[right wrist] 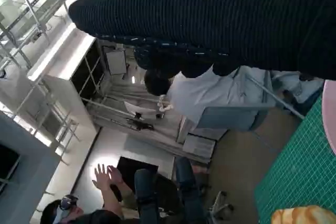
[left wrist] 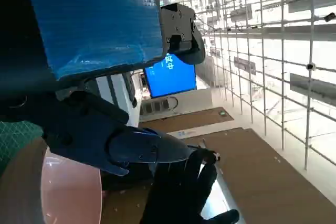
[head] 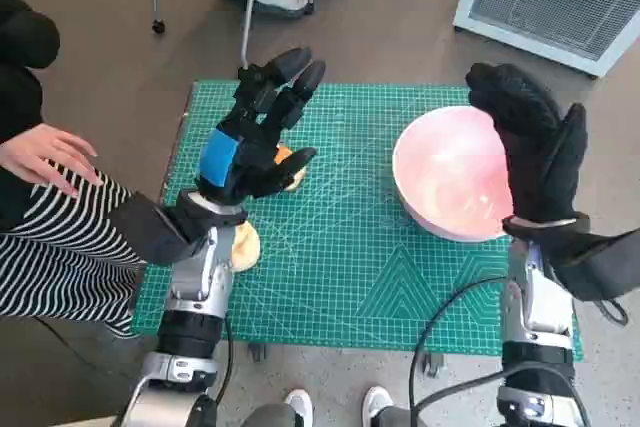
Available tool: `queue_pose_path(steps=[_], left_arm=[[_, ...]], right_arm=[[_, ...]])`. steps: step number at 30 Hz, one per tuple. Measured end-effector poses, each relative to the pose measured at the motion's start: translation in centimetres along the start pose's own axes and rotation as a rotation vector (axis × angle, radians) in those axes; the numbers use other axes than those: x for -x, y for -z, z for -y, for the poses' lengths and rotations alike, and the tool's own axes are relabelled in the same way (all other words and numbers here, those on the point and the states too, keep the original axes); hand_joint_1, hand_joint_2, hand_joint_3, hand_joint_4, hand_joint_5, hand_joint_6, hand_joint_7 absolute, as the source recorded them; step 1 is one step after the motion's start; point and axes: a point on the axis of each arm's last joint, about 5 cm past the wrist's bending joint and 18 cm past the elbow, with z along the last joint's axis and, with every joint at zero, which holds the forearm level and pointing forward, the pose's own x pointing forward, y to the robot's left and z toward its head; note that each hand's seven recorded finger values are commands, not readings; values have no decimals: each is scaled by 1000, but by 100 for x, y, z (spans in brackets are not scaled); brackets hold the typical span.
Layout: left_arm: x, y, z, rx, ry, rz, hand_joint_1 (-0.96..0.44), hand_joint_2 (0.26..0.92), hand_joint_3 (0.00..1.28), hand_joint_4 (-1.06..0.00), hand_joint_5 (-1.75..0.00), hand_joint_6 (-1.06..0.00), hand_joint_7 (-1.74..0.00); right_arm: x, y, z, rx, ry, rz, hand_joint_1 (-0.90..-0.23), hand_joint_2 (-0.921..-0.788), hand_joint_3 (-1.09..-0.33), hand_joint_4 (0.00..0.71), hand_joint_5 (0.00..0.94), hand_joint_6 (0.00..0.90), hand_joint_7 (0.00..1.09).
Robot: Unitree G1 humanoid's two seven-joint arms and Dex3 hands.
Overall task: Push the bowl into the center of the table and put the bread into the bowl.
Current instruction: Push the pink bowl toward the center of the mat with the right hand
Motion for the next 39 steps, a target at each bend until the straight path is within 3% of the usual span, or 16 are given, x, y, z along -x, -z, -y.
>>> queue_pose_path(steps=[39], left_arm=[[11,8,3,3,-4,-8,-443,921,247,-253,-22,1,-690]], right_arm=[[0,-7,3,-1,-13,8,-757,-921,-754,140,0,56,442]])
